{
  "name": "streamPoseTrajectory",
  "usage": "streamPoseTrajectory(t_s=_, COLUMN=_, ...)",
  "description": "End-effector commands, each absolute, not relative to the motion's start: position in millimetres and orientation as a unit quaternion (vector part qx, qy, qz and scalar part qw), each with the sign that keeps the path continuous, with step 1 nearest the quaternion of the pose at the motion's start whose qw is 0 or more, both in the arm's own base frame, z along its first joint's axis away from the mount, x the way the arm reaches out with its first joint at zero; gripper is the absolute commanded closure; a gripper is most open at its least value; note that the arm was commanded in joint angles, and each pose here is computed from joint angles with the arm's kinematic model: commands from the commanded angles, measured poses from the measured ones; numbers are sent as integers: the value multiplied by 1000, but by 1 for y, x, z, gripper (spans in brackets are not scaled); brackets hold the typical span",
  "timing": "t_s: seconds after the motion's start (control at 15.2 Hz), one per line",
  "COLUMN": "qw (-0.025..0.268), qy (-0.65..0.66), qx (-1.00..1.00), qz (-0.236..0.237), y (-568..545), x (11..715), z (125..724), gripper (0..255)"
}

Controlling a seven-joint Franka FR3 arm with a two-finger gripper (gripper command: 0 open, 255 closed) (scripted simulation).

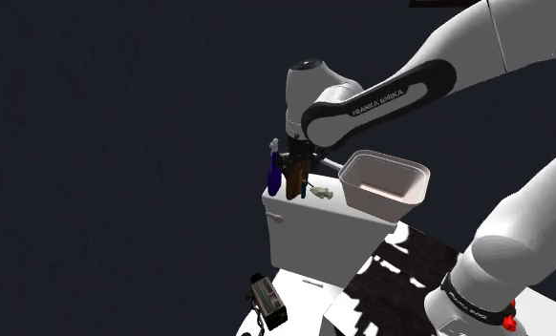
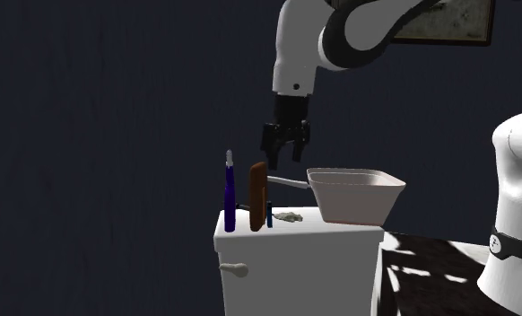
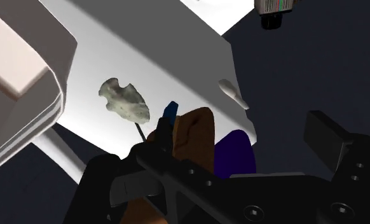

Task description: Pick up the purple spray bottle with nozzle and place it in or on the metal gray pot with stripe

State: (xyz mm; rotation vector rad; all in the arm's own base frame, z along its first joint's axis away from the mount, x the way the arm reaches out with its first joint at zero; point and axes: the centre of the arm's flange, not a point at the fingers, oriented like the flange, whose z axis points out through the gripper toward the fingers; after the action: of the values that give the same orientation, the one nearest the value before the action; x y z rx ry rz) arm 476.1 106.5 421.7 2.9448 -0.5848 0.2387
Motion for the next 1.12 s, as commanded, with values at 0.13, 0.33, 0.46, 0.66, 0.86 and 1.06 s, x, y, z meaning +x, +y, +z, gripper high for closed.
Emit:
streamPoseTrajectory(t_s=0.13, qw=77, qy=-237, qx=963, qz=98, y=115, x=518, z=395, gripper=0)
streamPoseTrajectory(t_s=0.33, qw=86, qy=-268, qx=953, qz=111, y=117, x=551, z=375, gripper=0)
streamPoseTrajectory(t_s=0.46, qw=93, qy=-289, qx=945, qz=120, y=116, x=573, z=362, gripper=0)
streamPoseTrajectory(t_s=0.66, qw=102, qy=-319, qx=933, qz=133, y=114, x=607, z=344, gripper=0)
streamPoseTrajectory(t_s=0.86, qw=107, qy=-336, qx=925, qz=140, y=110, x=628, z=329, gripper=0)
streamPoseTrajectory(t_s=1.06, qw=107, qy=-336, qx=925, qz=140, y=105, x=631, z=314, gripper=0)
